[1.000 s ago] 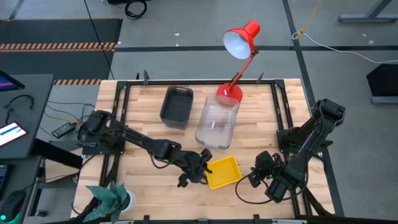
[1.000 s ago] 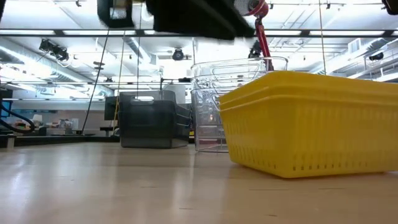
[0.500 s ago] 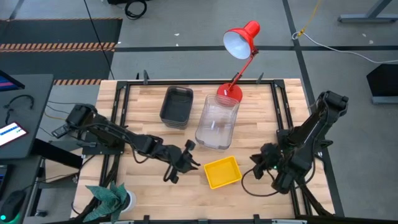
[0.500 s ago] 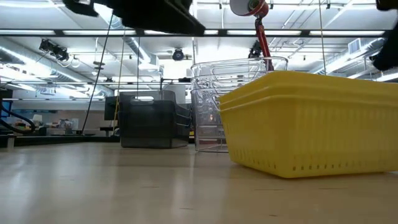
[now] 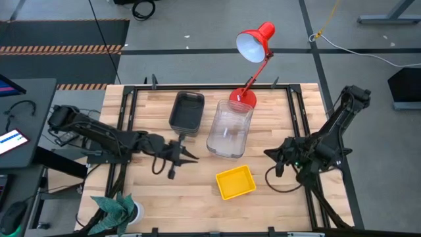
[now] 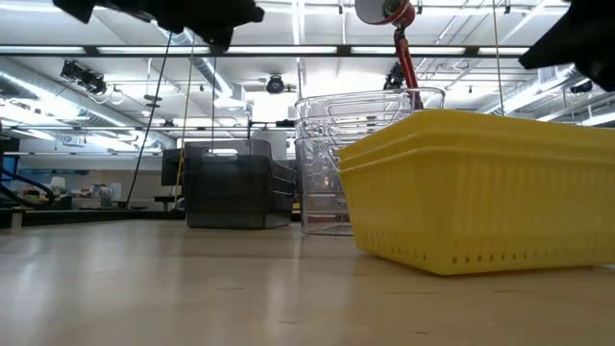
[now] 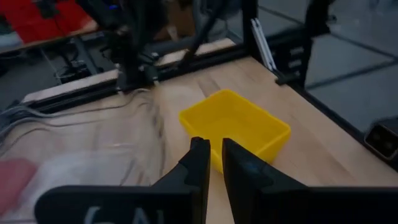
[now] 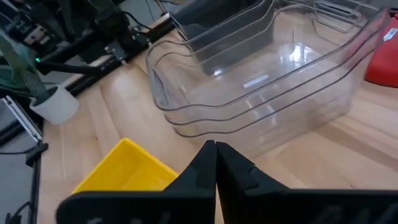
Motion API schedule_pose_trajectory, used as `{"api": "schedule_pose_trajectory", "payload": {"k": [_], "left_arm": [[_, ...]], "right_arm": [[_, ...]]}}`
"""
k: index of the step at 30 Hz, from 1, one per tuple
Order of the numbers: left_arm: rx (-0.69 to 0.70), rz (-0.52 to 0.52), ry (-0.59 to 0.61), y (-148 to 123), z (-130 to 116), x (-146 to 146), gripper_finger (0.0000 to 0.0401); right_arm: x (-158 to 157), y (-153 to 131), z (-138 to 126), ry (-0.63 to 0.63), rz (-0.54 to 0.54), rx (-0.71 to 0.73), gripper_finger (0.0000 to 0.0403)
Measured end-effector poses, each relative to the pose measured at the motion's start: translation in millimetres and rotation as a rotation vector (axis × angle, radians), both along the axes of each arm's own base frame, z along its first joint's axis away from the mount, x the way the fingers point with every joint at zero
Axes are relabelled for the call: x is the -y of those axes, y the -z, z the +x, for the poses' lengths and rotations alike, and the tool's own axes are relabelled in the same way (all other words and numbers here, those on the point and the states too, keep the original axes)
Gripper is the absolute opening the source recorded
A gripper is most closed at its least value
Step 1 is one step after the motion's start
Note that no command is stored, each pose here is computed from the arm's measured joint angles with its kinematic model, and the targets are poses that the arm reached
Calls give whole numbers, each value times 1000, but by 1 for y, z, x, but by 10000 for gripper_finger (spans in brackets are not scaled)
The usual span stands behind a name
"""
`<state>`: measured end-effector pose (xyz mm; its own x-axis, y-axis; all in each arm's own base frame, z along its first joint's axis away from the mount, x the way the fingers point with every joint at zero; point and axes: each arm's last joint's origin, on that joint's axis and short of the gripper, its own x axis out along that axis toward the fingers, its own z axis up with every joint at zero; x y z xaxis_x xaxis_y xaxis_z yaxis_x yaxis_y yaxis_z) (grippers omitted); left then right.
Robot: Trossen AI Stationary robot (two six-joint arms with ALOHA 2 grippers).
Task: Stack baskets by color
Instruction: Return to Home Position
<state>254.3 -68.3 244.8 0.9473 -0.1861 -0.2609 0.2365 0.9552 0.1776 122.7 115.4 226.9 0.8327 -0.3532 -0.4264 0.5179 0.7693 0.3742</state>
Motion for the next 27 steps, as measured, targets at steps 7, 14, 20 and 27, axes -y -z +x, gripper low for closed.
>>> {"api": "schedule_pose_trajectory", "payload": {"k": [7,14,20,27], "left_arm": [[72,-43,-39,2,-29,-16,48],[138,-64,-103,18,-51,-33,48],[221,-173,-164,44,-74,-47,48],[297,-279,-198,51,-97,-56,43]], "right_arm": [[17,18,0,-38,-26,82,5],[30,7,9,-155,-159,194,4],[41,-10,17,-265,-305,269,4],[66,-27,6,-273,-360,341,4]]}}
